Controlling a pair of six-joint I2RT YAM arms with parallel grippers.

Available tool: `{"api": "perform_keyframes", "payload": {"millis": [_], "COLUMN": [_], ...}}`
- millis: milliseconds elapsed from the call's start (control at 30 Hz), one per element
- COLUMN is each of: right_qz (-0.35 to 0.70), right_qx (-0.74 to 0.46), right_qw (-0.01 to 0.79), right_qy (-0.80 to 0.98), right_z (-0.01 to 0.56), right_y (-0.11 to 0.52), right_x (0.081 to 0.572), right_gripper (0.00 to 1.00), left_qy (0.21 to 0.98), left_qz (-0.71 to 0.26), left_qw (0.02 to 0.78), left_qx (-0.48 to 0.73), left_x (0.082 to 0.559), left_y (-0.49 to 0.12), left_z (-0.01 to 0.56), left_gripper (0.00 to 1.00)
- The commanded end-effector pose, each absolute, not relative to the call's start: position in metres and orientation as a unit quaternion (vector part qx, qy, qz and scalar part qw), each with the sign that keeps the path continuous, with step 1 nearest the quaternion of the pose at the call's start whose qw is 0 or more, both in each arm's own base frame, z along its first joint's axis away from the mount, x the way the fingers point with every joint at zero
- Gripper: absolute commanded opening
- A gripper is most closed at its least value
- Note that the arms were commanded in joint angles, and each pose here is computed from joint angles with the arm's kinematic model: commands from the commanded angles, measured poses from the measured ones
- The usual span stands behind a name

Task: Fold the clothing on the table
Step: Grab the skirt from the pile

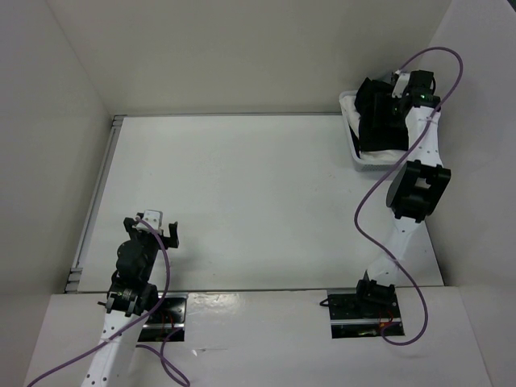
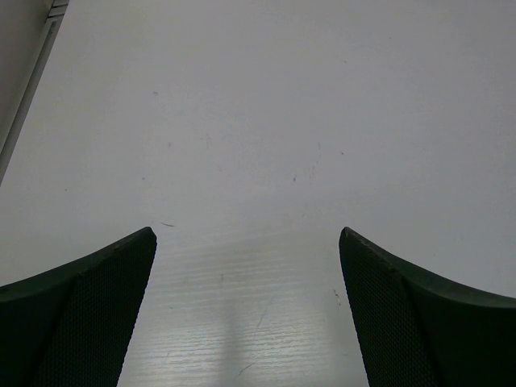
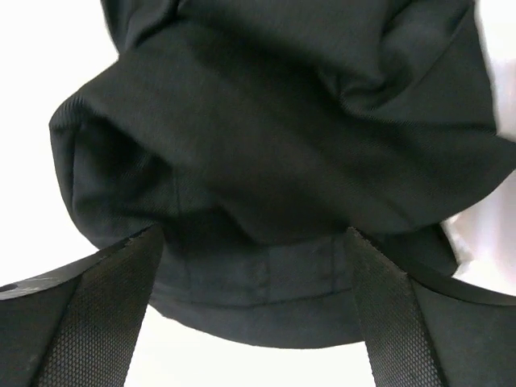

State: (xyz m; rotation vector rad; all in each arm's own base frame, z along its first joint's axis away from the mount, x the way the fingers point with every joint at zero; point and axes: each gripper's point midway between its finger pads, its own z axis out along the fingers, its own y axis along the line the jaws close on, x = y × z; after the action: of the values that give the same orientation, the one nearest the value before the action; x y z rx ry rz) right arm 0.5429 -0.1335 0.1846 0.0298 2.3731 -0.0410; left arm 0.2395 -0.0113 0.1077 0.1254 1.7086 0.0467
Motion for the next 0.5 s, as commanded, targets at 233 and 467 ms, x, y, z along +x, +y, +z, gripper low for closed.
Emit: {"api": "perform_keyframes", "payload": {"millis": [233,467], "right_qz": [-0.037,0.004], "right_qx": [0.001,-0.023], "right_qw": [0.437,0.477], "right_qy": [0.899,0.878], "right_z": [0.201,0.253], "right_y": [-0.134,-0.114], "right_x": [0.589,0.589], "right_gripper": [0.34,0.0], "left_qy": [0.716,0.716], "left_qz": [0.016,0.016], "left_qw": [0.697,0.697], "left_qx": [0.041,0.041], "left_x": [0.242,0.242], "left_y": [-0.011,-0.011], "left_z": [0.122,0.122], "left_gripper": [1.0,1.0]}}
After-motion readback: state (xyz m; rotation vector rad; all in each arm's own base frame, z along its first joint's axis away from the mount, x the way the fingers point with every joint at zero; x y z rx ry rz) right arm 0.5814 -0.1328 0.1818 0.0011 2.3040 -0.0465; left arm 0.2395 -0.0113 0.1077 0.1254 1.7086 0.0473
